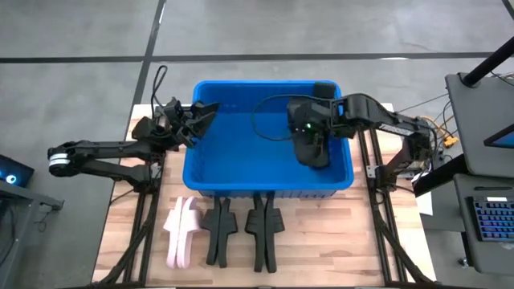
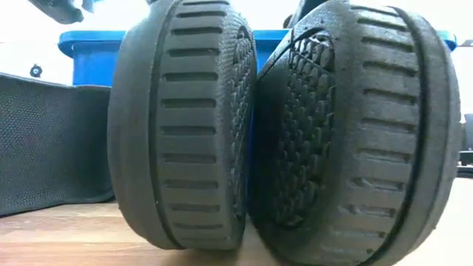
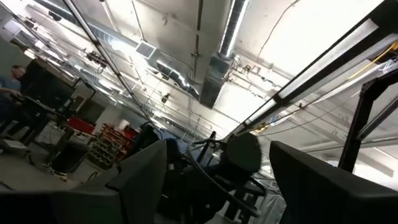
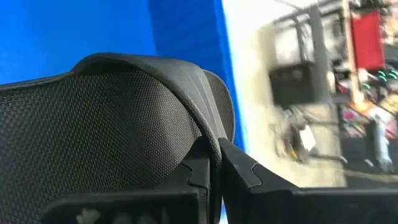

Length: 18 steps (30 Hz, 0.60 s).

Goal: Pick and place slides into bin
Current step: Put the black slide into the bin

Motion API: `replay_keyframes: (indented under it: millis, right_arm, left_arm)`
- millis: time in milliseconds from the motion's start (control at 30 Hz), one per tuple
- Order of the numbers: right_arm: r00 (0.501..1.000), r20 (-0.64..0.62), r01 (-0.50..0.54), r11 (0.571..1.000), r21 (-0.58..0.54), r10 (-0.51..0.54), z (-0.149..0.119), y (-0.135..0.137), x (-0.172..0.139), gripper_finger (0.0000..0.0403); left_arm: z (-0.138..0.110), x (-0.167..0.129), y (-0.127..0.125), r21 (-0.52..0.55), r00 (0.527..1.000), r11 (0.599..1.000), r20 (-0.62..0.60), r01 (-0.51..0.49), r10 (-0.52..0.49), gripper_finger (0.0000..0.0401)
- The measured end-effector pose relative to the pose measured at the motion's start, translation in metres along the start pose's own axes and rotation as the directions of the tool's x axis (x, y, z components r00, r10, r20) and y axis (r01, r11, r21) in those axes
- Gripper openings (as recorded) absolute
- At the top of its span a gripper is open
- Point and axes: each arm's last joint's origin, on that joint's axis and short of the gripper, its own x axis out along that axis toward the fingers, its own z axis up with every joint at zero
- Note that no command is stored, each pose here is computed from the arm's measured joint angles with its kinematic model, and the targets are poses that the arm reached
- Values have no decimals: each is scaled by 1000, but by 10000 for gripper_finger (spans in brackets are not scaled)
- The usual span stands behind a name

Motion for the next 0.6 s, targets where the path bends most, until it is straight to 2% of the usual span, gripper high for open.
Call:
replay_keyframes:
  millis: [167, 300, 500, 600]
  right_arm:
    - [988, 152, -17, 1000, 12, 15, 1, -5, 31, 9]
    - [955, 296, 7, 995, 101, -37, -9, -15, 44, 9]
    - [962, 258, 54, 990, 127, -86, -49, -11, 64, 9]
    - [969, 225, 71, 990, 121, -98, -70, -3, 76, 9]
  left_arm:
    - [-3, 1, 4, 1, 999, 999, 5, -45, 45, 270]
    - [-3, 2, 7, 4, 994, 994, 40, -105, 105, 270]
    - [-1, 1, 10, 12, 990, 992, 58, -128, 127, 270]
    - [-2, 2, 12, 65, 989, 988, 54, -138, 134, 270]
